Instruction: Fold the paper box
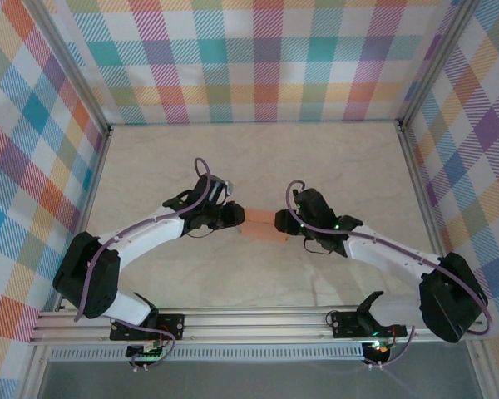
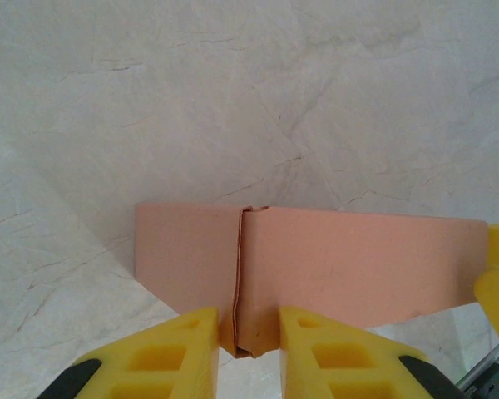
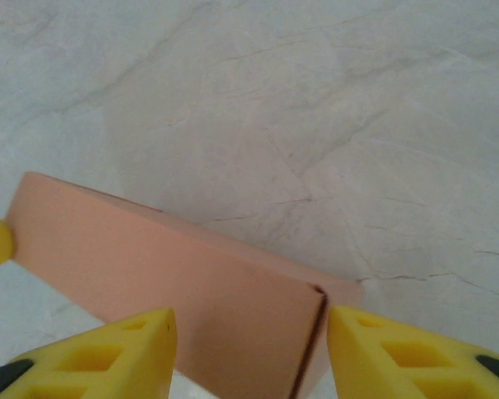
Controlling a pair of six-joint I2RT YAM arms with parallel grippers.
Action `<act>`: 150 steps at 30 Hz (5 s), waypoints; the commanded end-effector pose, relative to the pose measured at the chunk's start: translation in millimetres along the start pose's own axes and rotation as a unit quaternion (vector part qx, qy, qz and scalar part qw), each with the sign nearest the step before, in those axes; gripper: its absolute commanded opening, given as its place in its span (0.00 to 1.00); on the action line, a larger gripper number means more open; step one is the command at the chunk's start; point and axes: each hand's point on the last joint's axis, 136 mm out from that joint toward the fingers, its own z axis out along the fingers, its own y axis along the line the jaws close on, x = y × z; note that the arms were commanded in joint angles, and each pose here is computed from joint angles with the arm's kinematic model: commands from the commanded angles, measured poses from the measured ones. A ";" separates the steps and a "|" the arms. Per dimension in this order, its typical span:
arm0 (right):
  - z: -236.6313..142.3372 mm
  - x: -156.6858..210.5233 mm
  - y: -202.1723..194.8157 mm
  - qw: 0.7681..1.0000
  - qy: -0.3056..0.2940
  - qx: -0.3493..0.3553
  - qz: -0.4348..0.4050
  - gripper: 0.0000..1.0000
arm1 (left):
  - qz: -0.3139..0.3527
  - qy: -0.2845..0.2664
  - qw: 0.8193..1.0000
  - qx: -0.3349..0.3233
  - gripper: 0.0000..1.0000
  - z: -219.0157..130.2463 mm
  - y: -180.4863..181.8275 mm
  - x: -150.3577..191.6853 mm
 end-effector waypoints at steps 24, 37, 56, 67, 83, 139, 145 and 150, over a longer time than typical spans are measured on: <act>-29.6 -48.8 11.1 0.998 -0.037 -0.033 -0.046 0.71 | 0.048 -0.071 0.995 -0.041 0.85 -39.4 -13.2 -47.7; -30.0 3.3 67.3 0.812 0.131 -0.238 -0.517 0.94 | -0.034 -0.131 0.986 -0.098 1.00 -96.4 65.8 -50.6; 41.6 -2.6 53.7 0.777 0.260 -0.220 -0.529 0.71 | -0.028 -0.126 0.985 -0.116 1.00 -101.6 85.1 -37.8; 39.1 -9.8 49.1 0.777 0.254 -0.195 -0.543 0.40 | -0.025 -0.121 0.984 -0.126 1.00 -99.4 91.0 -35.9; 65.5 -74.7 47.2 0.763 0.074 0.009 -0.642 0.36 | -0.041 -0.138 0.981 -0.133 1.00 -101.0 101.0 -42.1; 1.5 -101.7 -212.1 0.955 -0.255 0.106 -0.113 1.00 | 0.131 -0.388 0.895 -0.178 1.00 -103.0 209.8 -113.4; 1.6 -102.1 -212.4 0.955 -0.255 0.106 -0.113 1.00 | 0.138 -0.355 0.904 -0.193 1.00 -65.8 223.4 -115.2; 1.6 -102.3 -212.7 0.955 -0.254 0.107 -0.113 1.00 | 0.143 -0.350 0.900 -0.215 1.00 -63.2 222.1 -116.7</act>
